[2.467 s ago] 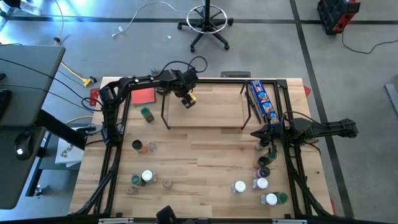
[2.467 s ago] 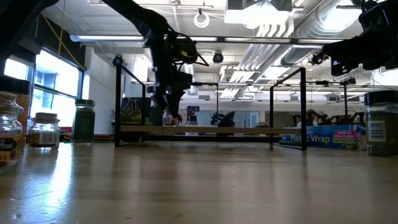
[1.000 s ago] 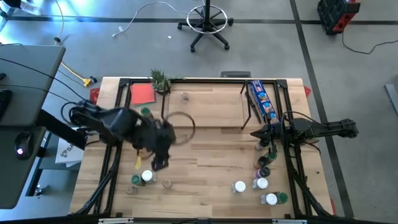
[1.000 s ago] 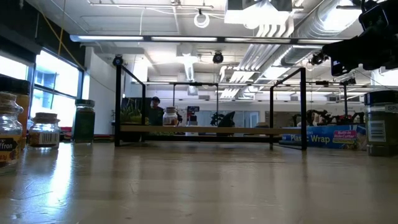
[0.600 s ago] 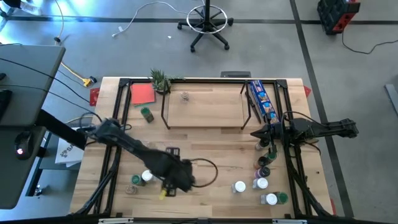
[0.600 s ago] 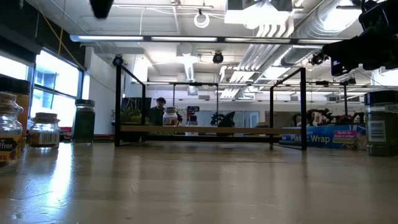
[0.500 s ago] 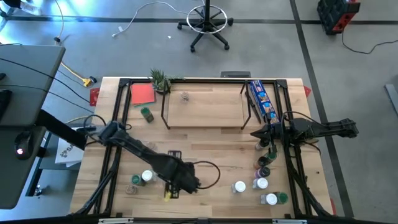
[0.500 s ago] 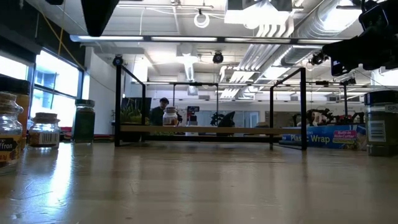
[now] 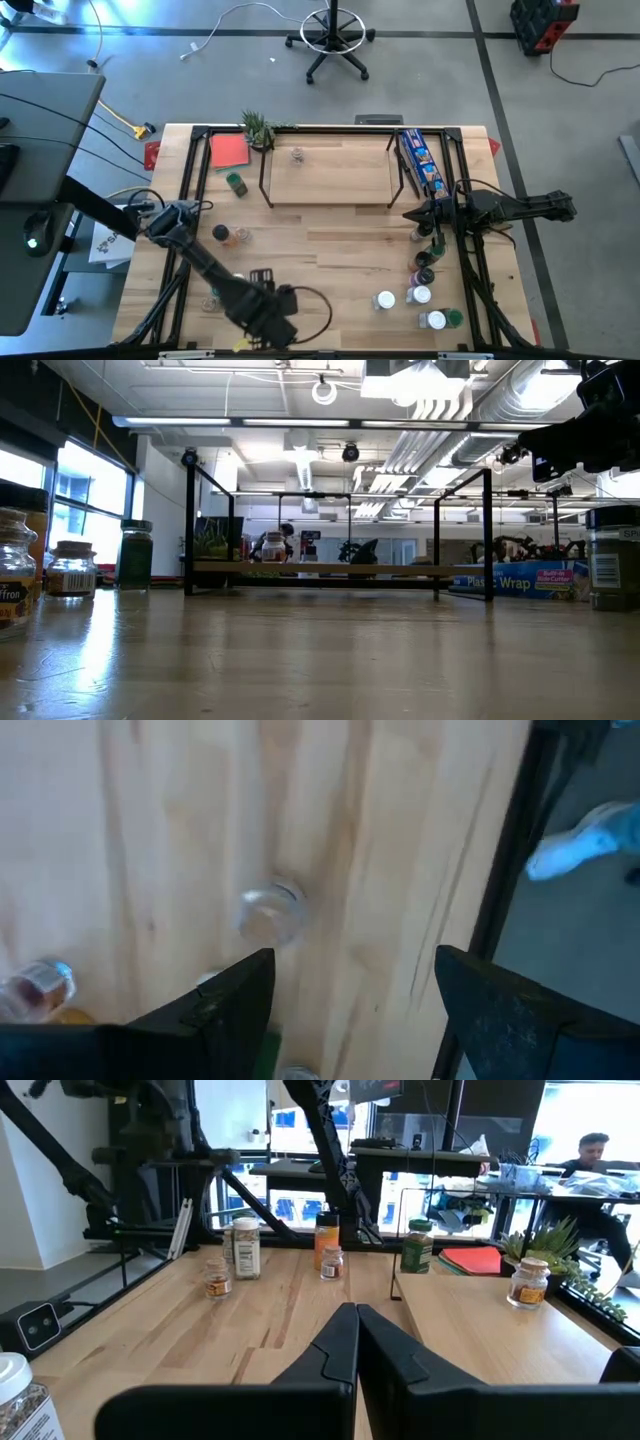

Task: Shelf spices
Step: Put the brown seasoning bottle aligned with the other brown seasoning bottle on the shelf

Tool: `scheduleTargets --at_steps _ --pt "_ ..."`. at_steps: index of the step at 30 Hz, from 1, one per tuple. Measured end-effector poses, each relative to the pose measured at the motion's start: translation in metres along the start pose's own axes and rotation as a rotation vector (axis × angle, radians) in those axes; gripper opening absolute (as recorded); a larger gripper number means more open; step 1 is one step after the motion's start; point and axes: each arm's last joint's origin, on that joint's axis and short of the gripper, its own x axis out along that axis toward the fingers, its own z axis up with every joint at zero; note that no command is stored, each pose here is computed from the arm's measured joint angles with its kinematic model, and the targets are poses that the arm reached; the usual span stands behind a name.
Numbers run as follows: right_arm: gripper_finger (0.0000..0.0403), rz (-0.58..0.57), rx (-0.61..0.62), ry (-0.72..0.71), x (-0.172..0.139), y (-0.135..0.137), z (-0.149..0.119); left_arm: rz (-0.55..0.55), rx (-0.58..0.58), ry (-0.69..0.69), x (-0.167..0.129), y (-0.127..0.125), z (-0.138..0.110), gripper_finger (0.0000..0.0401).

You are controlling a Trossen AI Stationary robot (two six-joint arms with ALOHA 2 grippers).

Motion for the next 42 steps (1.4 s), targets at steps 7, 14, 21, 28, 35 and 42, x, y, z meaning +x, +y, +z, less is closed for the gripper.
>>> scheduleTargets --at_steps 7,14,21,28,35,42 --pt "0.0 0.0 0.0 0.0 0.0 0.0 0.0 -0.066 0.006 -0.073 0.022 0.019 -0.027 0.0264" --pt "0.0 -0.001 0.0 0.0 0.0 0.0 0.0 -0.159 0.012 -0.3 0.028 0.063 -0.046 0.0253" --pt "0.0 0.0 0.0 0.0 0.0 0.0 0.0 -0.133 0.199 -0.268 0.055 0.076 -0.053 0.0253" --pt "0.0 0.0 0.0 0.0 0.0 0.0 0.0 -0.084 0.264 -0.26 0.066 0.074 -0.051 0.0253" --pt "0.0 -0.001 0.0 0.0 0.0 0.0 0.0 -0.084 0.311 -0.255 0.077 0.068 -0.047 0.0253" --pt "0.0 0.0 0.0 0.0 0.0 0.0 0.0 -0.082 0.292 -0.264 0.084 0.065 -0.044 0.0253"
